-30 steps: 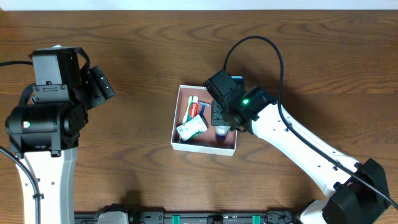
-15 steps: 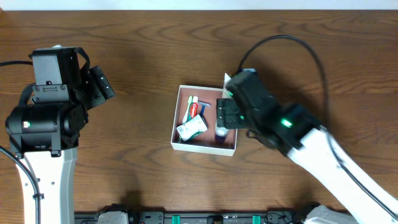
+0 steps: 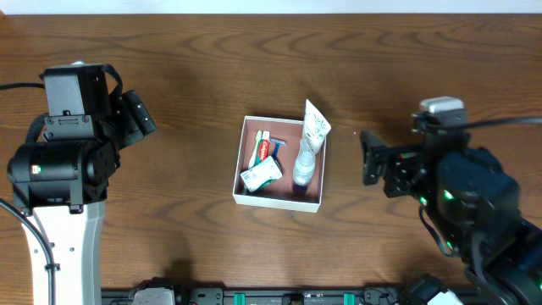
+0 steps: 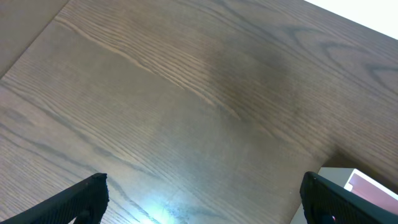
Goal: Pack container
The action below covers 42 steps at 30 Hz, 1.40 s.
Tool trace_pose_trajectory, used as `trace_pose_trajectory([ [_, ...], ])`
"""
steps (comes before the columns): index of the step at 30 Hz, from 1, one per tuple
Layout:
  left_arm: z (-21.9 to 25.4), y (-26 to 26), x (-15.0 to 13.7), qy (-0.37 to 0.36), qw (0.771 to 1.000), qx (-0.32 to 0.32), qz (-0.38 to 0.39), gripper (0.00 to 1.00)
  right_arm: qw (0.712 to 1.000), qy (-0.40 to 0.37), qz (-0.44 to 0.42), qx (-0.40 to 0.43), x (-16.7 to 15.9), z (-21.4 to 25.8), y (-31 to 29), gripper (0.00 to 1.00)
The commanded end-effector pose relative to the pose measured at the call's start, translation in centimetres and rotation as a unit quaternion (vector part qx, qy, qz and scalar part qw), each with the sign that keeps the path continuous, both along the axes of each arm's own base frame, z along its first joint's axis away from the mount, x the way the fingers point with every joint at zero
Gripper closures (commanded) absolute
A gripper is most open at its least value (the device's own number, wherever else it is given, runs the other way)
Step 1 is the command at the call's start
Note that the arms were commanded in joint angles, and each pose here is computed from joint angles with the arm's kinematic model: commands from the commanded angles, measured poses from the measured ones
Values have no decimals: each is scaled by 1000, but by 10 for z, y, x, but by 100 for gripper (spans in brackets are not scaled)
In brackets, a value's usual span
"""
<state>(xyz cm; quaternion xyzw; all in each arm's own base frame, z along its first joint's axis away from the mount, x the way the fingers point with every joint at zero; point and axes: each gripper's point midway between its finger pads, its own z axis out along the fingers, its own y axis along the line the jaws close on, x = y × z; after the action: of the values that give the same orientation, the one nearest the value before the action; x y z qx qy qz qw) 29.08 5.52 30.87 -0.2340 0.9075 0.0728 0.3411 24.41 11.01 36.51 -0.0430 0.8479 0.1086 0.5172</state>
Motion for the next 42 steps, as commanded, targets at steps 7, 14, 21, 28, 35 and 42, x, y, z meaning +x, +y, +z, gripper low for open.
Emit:
trace_pose_trajectory([
  [7, 4, 4, -1, -2, 1000, 8, 6, 2, 998, 24, -22, -51, -11, -16, -22, 1],
  [14, 4, 4, -1, -2, 1000, 8, 6, 2, 994, 17, -37, -101, -9, -18, -35, 1],
  [21, 4, 4, -1, -2, 1000, 8, 6, 2, 990, -6, -118, -72, 14, -44, -69, 1],
  [28, 4, 4, -1, -2, 1000, 8, 6, 2, 995, -43, -92, -16, 17, -108, -82, 1],
  [35, 4, 4, -1, -2, 1000, 8, 6, 2, 988, -44, -146, -14, -3, -168, -117, 1],
  [42, 4, 4, -1, -2, 1000, 8, 6, 2, 984, -45, -171, -15, -16, -209, -129, 1],
])
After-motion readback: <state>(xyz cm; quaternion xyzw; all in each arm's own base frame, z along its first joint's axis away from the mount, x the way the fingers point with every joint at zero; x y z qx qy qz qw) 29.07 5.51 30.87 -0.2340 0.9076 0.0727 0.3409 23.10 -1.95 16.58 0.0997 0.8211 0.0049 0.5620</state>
